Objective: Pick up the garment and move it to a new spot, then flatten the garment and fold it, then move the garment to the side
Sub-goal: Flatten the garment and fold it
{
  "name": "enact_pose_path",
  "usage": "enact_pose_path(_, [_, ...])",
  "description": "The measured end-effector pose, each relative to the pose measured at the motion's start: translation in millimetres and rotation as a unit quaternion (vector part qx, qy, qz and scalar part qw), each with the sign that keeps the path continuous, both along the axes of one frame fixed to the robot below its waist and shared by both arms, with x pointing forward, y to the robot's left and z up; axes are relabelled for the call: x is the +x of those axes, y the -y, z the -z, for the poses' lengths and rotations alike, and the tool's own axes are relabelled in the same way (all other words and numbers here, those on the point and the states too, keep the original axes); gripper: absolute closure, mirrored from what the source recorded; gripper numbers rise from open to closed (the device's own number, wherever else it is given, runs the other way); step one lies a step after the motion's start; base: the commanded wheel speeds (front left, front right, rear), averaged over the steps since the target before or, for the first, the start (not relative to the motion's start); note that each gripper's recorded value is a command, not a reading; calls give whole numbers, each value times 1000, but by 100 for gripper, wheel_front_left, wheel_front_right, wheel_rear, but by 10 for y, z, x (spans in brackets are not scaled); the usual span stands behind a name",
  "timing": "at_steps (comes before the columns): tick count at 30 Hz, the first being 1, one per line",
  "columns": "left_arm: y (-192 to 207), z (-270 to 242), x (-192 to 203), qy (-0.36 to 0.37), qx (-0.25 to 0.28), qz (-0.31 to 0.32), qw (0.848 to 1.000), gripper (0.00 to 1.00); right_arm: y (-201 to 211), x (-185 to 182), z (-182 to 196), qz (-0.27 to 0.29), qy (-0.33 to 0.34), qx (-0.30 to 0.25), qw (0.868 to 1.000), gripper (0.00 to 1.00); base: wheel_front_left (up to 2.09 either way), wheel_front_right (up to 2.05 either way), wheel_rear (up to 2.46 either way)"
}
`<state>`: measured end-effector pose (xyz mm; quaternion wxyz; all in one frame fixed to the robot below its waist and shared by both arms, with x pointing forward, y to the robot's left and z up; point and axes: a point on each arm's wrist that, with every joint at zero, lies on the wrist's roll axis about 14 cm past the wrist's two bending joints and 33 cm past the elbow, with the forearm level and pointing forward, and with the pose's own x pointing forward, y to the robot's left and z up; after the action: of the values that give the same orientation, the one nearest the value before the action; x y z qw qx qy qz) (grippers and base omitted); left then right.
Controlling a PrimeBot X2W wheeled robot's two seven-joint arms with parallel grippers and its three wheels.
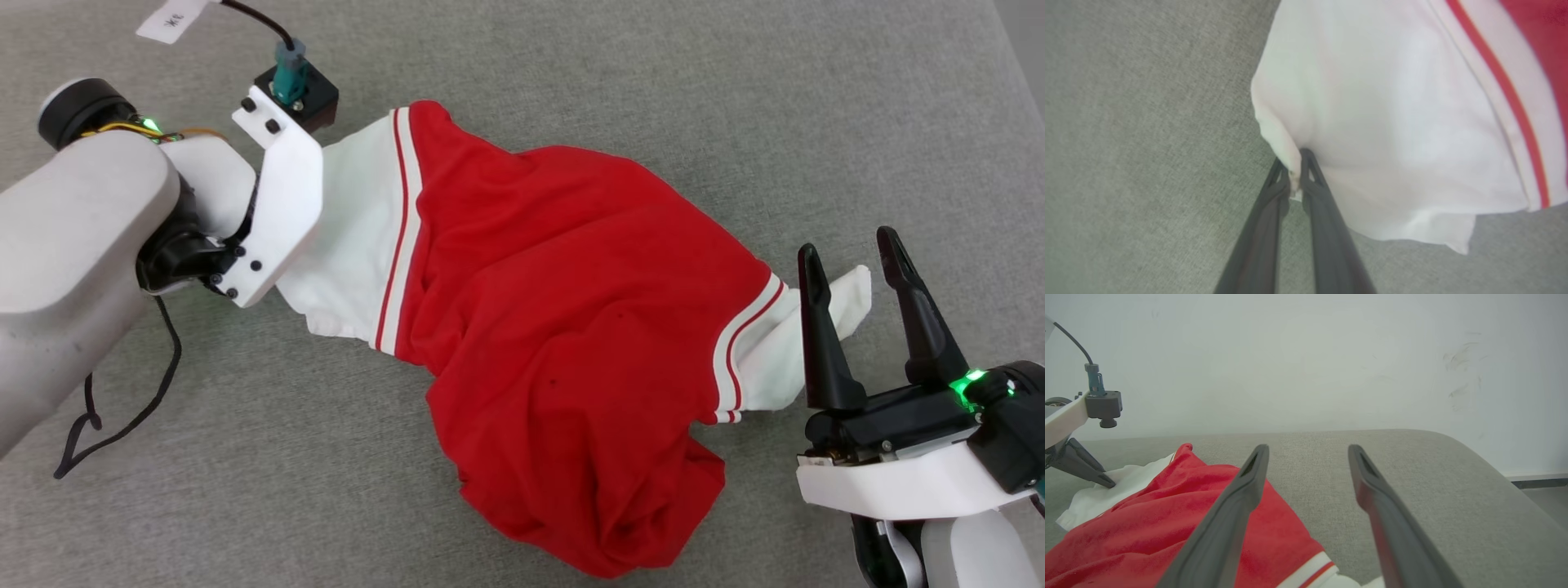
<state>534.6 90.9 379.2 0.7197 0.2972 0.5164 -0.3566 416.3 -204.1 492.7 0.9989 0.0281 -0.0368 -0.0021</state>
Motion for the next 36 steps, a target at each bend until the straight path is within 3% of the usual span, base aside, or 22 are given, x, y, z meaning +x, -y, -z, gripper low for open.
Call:
enact_pose_path(9, [-223,-389,-76,48,-19,-19,998,100,-78,-32,-55,-11,8,6,1000,0,0,0,0])
enact_pose_path(19, [-1485,-445,-562,31,54,-142,988,100,-344,-23,-183,-49,29,19,998,0,0,0,0])
enact_pose_path(25, [-1649,-99,-829,-10,49,-180,982,100,-296,-38,-134,-42,21,15,999,0,0,0,0])
enact_pose_path(26, [-1632,-78,-831,-7,42,-182,982,0,-292,-48,-120,-42,18,15,999,0,0,0,0])
enact_pose_path(32, [-1335,-369,-545,109,-57,-171,978,0,-272,-127,-174,-39,23,10,999,0,0,0,0])
enact_pose_path(34, [-1287,-660,-351,197,-94,-160,963,0,-254,-153,-243,-37,32,3,999,0,0,0,0])
enact_pose_path(36, [-1187,-1001,-194,292,-138,-142,936,0,-244,-174,-318,-36,42,-8,998,0,0,0,0])
